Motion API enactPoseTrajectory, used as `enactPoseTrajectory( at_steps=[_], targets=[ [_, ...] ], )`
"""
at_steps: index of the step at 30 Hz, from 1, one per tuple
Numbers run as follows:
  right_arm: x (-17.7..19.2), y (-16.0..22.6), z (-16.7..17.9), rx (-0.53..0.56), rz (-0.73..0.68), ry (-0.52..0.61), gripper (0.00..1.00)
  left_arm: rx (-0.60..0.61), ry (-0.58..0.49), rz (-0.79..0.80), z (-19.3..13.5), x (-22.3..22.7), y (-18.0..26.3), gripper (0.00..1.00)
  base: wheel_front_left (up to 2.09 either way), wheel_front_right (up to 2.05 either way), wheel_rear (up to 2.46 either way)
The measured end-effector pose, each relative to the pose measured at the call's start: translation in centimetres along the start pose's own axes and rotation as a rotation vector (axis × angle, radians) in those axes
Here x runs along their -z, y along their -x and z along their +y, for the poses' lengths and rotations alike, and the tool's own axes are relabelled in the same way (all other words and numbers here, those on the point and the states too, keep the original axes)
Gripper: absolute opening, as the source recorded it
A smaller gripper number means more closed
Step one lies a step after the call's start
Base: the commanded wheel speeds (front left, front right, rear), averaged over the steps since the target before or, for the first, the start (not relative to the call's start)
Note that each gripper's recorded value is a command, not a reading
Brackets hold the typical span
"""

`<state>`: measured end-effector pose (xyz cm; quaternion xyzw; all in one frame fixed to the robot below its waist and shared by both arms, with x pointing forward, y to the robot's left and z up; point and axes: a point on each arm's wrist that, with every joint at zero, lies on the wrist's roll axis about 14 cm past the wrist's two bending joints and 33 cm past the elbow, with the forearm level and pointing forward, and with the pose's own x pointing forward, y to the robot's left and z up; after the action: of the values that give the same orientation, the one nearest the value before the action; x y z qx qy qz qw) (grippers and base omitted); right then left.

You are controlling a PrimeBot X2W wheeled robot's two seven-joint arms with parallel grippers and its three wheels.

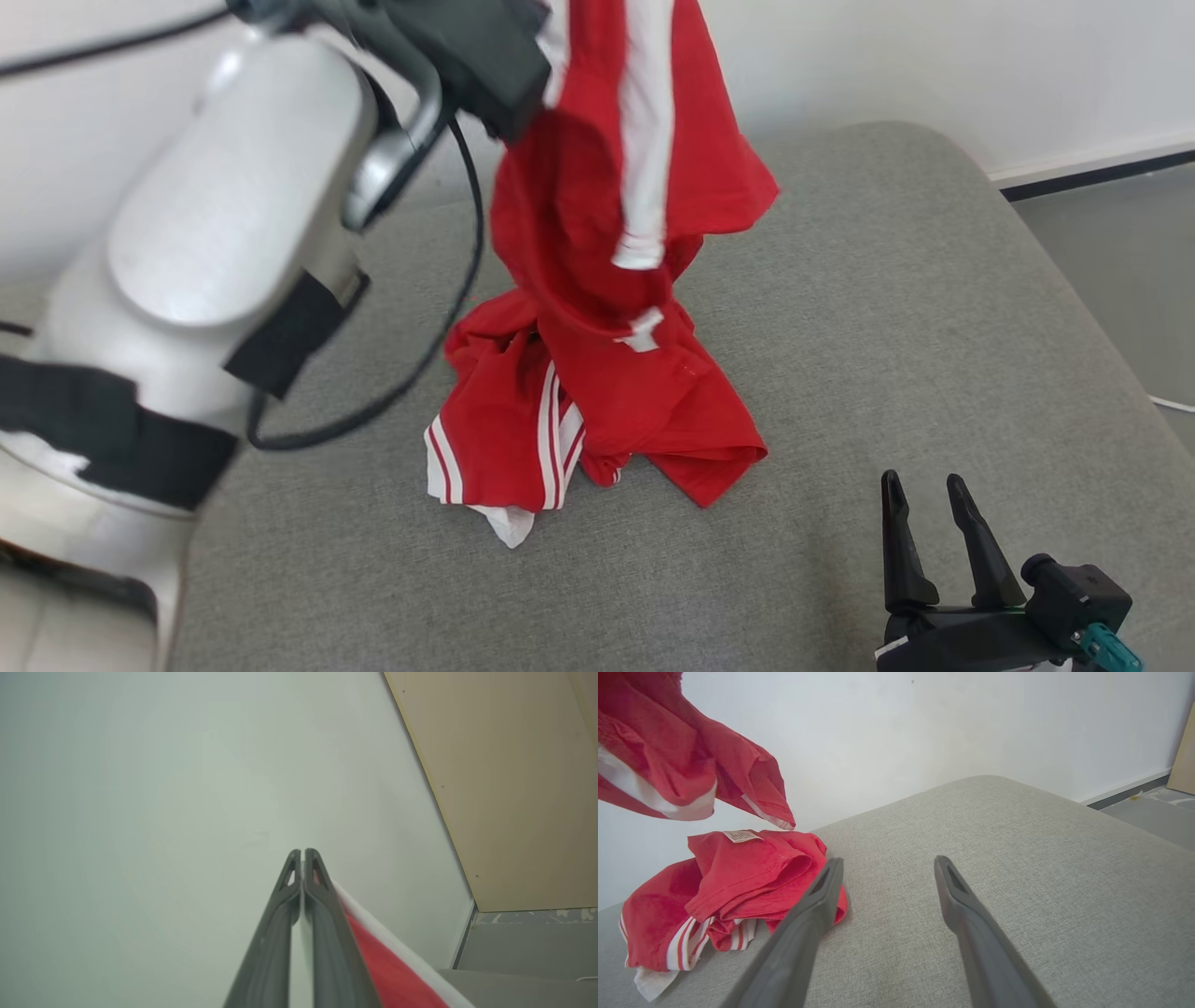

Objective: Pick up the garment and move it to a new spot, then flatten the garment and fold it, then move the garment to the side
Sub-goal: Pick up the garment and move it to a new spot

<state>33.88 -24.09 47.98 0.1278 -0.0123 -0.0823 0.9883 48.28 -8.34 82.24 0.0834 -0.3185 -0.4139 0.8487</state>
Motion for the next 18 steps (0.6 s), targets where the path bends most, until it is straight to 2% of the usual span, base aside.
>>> enactPoseTrajectory(
  at_steps=[11, 18],
  targets=[
    [0.1, 0.6, -0.8, 0.026, 0.002, -0.003, 1.0, -0.023, -0.053, -0.106, 2.2, -4.8, -1.6, 0.0, 0.0, 0.0, 0.0],
    [-0.1, 0.5, -0.7, 0.021, -0.002, -0.005, 1.0, -0.045, -0.066, -0.108, 3.2, -5.2, -1.3, 0.0, 0.0, 0.0, 0.0]
  ],
)
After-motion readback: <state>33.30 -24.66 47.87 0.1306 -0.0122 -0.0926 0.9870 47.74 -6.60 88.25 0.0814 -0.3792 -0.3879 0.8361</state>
